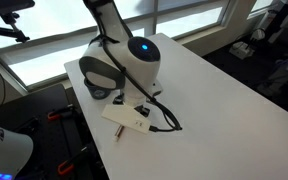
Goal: Remove the marker from the cup
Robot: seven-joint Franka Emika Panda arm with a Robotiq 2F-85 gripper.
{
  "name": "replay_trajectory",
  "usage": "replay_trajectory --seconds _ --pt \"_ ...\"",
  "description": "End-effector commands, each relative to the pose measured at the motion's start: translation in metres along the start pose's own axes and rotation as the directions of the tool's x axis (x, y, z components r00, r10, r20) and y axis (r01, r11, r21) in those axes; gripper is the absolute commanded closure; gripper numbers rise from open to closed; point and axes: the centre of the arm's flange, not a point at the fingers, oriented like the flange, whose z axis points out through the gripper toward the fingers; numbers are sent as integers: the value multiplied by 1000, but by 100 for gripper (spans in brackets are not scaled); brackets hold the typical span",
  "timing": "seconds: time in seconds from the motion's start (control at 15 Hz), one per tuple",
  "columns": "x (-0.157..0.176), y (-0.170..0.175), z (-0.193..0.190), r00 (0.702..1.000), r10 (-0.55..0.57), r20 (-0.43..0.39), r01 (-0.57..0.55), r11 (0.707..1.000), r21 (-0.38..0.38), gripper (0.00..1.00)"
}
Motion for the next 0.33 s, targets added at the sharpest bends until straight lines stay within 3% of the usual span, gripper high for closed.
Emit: replay_trajectory --seconds 0.0,0.2,0.27 --pt "-5 20 26 1000 -13 -5 13 1000 23 27" --pt "-8 26 34 999 -38 8 38 999 30 3" --pt "-5 17 18 1000 -21 6 21 1000 17 0"
